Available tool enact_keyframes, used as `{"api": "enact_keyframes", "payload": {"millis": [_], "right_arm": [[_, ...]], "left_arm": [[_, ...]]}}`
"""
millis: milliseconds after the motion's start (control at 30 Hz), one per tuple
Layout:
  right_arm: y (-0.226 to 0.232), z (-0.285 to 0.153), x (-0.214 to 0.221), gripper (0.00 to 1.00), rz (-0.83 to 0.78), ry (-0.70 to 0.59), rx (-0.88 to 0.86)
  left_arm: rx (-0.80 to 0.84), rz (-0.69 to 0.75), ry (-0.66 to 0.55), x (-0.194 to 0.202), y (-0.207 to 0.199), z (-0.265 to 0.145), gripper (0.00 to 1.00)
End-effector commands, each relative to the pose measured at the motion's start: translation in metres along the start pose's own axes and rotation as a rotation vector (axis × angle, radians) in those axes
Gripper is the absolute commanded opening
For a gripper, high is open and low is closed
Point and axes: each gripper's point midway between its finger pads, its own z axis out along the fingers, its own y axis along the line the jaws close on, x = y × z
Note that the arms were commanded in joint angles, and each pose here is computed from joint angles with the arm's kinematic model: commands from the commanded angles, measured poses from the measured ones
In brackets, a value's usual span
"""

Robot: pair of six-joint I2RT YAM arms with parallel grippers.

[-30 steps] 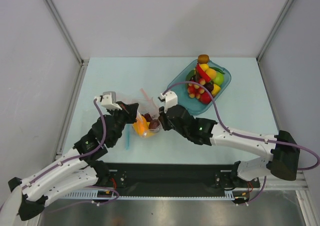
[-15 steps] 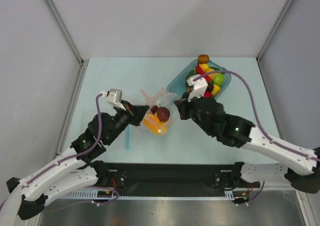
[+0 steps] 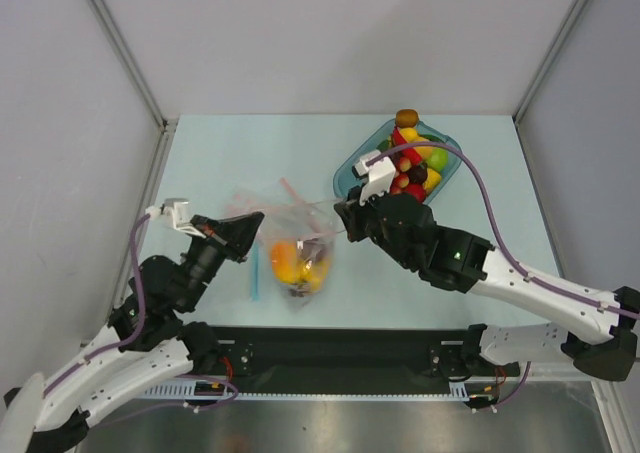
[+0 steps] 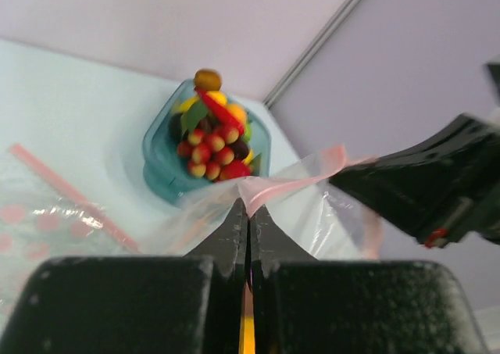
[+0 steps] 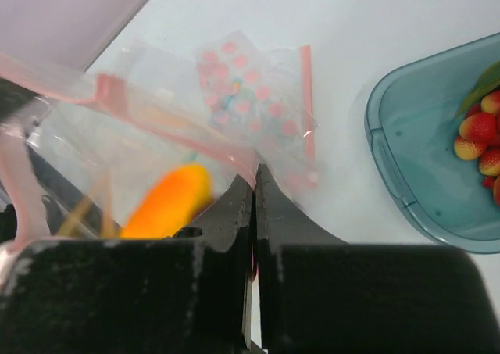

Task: Place the food in the zip-top bag and seal the zipper
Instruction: Adjust the zipper food storage bag at the center of the board.

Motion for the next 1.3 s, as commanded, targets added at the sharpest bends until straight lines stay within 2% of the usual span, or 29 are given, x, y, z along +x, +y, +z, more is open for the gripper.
{"api": "enact_keyframes", "payload": {"millis": [0,100,167,267,367,567,667,900,1000,1100,1133,1267], "right_arm": [[-0.003,-0.012,-0.026,0.00,0.012,-0.085,-0.008],[-0.018,-0.016,-0.025,0.00,0.038,-0.103,0.007],[-0.028,-0.011,-0.016,0.00,0.060,-0.100,-0.008],[-0.036,0.001,-0.011,0.00,0.109,-0.094,-0.067],[-0.037,0.015,0.003,0.00,0.158,-0.060,-0.113],[-0.028,0.016,-0.011,0.00,0.180,-0.100,-0.171],[-0.028,0.022,-0.005,0.00,0.179,-0.083,-0.168],[-0.001,0.043,-0.012,0.01,0.174,-0.102,-0.282],[0.003,0.045,-0.011,0.09,0.161,-0.099,-0.274],[-0.014,0.052,0.000,0.40,0.163,-0.081,-0.195],[-0.022,0.054,0.004,0.55,0.166,-0.070,-0.162],[-0.053,0.053,0.009,0.69,0.181,-0.065,-0.079]], "left_arm": [[0.073,-0.035,-0.113,-0.024,-0.012,-0.005,0.00],[0.083,0.005,-0.024,-0.010,-0.024,0.013,0.00],[0.033,0.042,0.046,0.004,-0.021,0.027,0.00],[-0.067,0.038,0.056,0.011,-0.003,0.033,0.01],[-0.109,0.031,0.016,0.003,0.006,0.029,0.00],[-0.149,0.014,-0.064,-0.019,0.015,0.015,0.00],[-0.194,0.020,-0.114,-0.035,0.024,0.004,0.00],[-0.255,0.021,-0.185,-0.057,0.034,-0.009,0.00],[-0.252,0.044,-0.173,-0.052,0.033,-0.003,0.00],[-0.219,0.060,-0.146,-0.042,0.026,0.011,0.00],[-0.208,0.075,-0.127,-0.034,0.025,0.016,0.00],[-0.166,0.085,-0.063,-0.011,0.017,0.034,0.00]]}}
